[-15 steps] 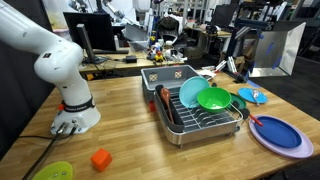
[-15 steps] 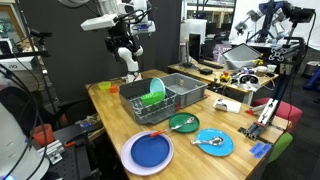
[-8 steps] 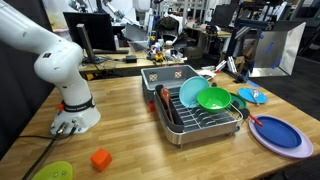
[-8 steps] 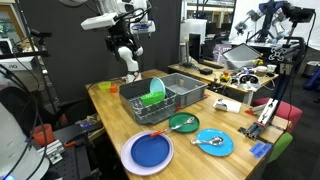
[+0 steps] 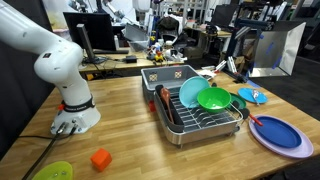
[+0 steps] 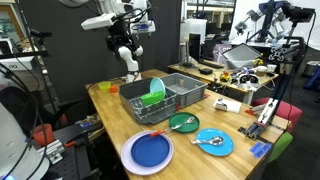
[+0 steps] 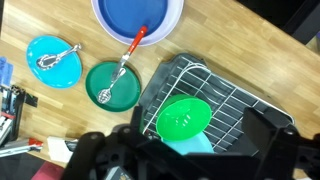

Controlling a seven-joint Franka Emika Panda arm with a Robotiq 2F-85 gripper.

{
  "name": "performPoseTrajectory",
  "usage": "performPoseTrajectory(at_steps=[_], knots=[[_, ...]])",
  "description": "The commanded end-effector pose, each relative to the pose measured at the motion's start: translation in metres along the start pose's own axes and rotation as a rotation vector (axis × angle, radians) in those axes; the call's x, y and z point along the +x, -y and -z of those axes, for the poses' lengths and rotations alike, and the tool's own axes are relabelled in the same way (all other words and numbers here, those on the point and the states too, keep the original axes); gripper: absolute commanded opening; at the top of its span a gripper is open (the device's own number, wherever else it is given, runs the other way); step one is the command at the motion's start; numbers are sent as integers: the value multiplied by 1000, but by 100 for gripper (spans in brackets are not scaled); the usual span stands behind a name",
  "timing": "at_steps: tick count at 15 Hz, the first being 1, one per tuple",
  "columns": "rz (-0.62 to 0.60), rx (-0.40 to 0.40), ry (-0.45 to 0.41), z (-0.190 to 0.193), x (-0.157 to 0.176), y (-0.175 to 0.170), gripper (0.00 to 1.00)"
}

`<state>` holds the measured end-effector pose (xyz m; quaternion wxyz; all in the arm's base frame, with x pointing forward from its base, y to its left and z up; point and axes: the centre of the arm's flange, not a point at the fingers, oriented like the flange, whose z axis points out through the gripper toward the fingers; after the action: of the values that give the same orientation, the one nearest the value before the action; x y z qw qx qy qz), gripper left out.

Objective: Park the green bowl properly on the kitchen plate holder

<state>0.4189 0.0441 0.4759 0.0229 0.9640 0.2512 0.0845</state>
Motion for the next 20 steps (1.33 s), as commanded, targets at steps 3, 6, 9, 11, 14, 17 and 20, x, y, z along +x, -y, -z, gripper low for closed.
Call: performPoseTrajectory(at_steps=[3, 6, 9, 11, 14, 17, 20], knots=[[-103, 35, 4, -15, 53, 2, 100], [-173, 72, 75, -46, 81, -1, 100], [-166, 73, 88, -64, 74, 5, 100], [-167, 77, 107, -76, 80, 6, 100], [-169, 71, 85, -63, 79, 5, 100], [-168, 71, 87, -63, 77, 5, 100], [-168, 71, 87, -64, 77, 6, 100]])
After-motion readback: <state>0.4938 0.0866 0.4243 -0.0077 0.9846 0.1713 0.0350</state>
